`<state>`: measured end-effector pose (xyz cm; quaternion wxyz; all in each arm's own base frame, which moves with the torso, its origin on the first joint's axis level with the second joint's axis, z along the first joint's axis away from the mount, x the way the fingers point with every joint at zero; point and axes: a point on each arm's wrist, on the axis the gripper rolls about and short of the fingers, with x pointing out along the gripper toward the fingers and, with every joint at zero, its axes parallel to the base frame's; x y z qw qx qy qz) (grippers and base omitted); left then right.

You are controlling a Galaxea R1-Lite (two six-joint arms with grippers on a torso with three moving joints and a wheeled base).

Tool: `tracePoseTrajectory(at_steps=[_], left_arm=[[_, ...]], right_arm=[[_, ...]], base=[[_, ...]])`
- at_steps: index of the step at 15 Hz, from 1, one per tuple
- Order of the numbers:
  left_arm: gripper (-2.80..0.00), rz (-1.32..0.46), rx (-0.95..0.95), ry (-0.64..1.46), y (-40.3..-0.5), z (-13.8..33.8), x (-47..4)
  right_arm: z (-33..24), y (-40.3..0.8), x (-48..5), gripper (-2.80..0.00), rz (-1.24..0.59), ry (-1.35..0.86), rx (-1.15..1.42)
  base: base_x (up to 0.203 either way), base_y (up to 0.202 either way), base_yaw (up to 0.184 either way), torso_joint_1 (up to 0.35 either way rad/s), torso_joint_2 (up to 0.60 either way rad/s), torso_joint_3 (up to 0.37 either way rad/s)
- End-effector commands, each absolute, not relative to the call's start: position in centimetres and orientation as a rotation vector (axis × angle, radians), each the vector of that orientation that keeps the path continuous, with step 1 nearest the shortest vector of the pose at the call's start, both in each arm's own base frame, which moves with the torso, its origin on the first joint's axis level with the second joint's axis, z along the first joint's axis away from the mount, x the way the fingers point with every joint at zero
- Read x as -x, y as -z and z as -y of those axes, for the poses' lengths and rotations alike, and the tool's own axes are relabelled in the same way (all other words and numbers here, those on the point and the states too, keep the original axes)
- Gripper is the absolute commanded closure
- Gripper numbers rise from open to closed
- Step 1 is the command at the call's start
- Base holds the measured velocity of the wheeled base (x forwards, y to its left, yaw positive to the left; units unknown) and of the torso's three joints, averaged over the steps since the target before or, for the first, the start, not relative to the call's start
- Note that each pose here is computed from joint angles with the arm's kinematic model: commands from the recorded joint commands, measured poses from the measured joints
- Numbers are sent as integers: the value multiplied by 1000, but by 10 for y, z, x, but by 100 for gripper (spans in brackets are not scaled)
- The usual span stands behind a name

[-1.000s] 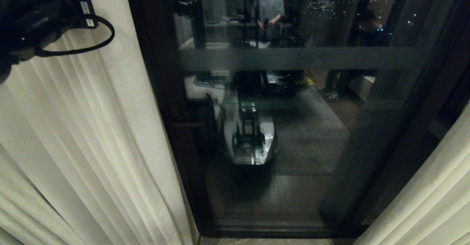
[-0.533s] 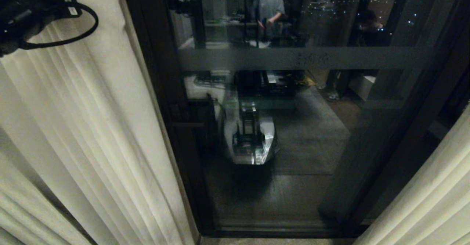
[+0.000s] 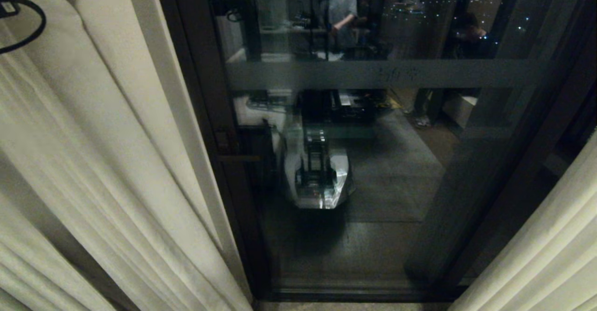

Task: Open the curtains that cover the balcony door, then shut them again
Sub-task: Pull the inner curtains open on both sides

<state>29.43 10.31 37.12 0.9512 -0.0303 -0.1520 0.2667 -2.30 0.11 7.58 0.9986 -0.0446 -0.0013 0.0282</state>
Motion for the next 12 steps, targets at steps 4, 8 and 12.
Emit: tracePoseTrajectory(at_steps=[4,8,12], left_arm=[[0,273,124,-723,-346,-174,-296],[0,269,111,-672,-340,-212,-310],[0,263,110,-674,-329,-233,-321]], right_arm=[[-1,-76,23,0,0,-57,90],[-1,-76,23,0,1,-57,90],[-1,-76,23,0,3,-57,90]], base=[[0,0,0,0,0,0],[0,0,0,0,0,0],[0,0,0,0,0,0]])
